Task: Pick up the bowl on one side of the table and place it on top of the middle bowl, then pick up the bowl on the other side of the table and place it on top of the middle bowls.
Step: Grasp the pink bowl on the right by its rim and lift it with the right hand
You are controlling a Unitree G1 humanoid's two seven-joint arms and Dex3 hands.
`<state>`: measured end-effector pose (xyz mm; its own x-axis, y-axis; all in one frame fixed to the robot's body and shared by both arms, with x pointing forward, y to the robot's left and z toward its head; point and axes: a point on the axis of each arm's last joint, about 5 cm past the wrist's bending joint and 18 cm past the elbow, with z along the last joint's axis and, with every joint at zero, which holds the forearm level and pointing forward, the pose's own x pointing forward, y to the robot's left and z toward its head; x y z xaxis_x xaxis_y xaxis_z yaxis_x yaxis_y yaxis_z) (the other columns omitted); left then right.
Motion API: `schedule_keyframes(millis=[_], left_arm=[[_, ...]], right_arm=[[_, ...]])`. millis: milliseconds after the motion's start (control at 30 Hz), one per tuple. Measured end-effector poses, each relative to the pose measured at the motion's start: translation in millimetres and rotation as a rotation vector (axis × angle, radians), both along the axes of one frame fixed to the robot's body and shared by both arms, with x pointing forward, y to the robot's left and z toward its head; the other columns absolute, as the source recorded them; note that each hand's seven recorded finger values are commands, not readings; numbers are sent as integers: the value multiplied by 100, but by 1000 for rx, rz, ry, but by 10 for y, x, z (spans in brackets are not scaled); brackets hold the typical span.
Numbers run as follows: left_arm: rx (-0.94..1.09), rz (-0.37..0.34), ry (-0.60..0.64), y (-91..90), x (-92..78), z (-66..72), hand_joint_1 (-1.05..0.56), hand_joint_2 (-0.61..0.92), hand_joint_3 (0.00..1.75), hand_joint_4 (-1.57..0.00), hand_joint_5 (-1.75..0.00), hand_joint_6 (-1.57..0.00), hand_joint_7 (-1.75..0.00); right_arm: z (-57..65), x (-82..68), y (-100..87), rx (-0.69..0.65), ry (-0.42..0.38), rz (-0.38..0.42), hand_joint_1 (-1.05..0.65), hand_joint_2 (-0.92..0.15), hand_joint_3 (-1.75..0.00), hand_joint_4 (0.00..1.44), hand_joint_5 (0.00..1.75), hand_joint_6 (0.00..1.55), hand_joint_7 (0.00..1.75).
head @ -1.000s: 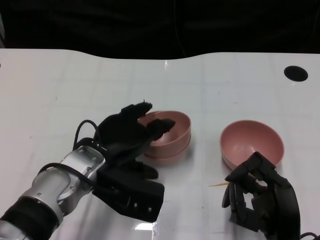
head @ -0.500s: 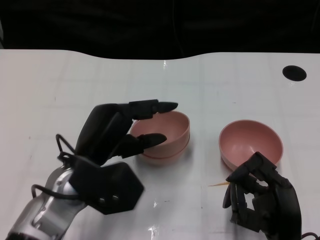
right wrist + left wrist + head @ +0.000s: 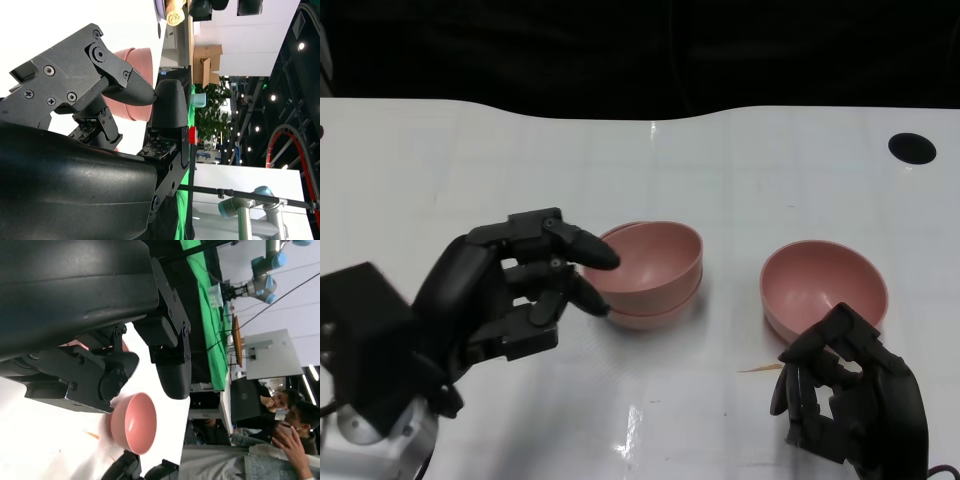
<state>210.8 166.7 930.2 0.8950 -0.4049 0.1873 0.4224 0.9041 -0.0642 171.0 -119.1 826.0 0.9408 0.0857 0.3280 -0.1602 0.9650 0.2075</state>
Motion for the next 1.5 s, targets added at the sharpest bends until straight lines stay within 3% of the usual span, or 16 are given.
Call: schedule_keyframes(millis=[167, 333, 533, 733, 800, 833, 900, 967, 1000, 1100, 1167, 1300, 1500], left_arm=[[6, -21, 72, 255, -123, -157, 22, 57, 142, -95, -174, -84, -171], [-1, -65, 142, 400, -167, -310, 18, 63, 127, -99, -175, -86, -175], [-25, -125, 234, 516, -191, -421, 21, 68, 127, -102, -175, -89, -175], [-117, -120, 318, 608, -246, -492, 16, 74, 128, -101, -175, -89, -175], [-148, -118, 340, 633, -267, -534, 15, 74, 130, -102, -175, -90, -175], [-160, -119, 348, 641, -278, -552, 15, 73, 130, -102, -175, -90, -175], [-177, -121, 359, 644, -287, -589, 13, 73, 129, -101, -175, -88, -175], [-188, -122, 372, 643, -297, -630, 13, 73, 128, -101, -175, -87, -175], [-190, -120, 371, 642, -299, -639, 13, 73, 128, -101, -175, -87, -175], [-192, -101, 370, 646, -301, -632, 16, 77, 130, -103, -175, -88, -175], [-196, -86, 375, 644, -299, -625, 18, 79, 132, -104, -175, -89, -175], [-205, -87, 376, 628, -297, -632, 19, 79, 137, -105, -175, -87, -175], [-207, -87, 374, 609, -296, -638, 22, 77, 145, -106, -175, -89, -175]], right_arm=[[-6, -1, -23, -3, 7, -7, -6, -58, -120, 90, 175, 69, 164], [-5, 21, -26, -7, 9, -2, -5, -59, -118, 90, 175, 69, 164], [-8, 30, -66, -50, -2, -16, -4, -56, -118, 89, 175, 70, 160], [30, 50, -87, -163, -55, -68, -7, -49, -126, 84, 172, 76, 144], [48, 53, -131, -264, -81, -111, -10, -47, -123, 86, 163, 82, 128], [63, 58, -145, -308, -103, -136, -13, -51, -113, 87, 151, 87, 110], [96, 73, -165, -410, -160, -180, -25, -79, -64, 91, 118, 99, 51], [139, 100, -197, -534, -237, -223, -33, -89, -45, 91, 94, 101, 21], [166, 117, -226, -596, -276, -248, -35, -91, -43, 90, 86, 100, 14], [276, 201, -310, -813, -368, -324, -43, -92, -40, 81, 32, 81, 2], [343, 247, -353, -932, -384, -346, -51, -92, -38, 70, 13, 68, 0], [431, 319, -414, -1150, -314, -358, -69, -92, -30, 52, 1, 48, 0], [474, 416, -508, -1393, -194, -344, -83, -92, -27, 42, 0, 39, 0]])
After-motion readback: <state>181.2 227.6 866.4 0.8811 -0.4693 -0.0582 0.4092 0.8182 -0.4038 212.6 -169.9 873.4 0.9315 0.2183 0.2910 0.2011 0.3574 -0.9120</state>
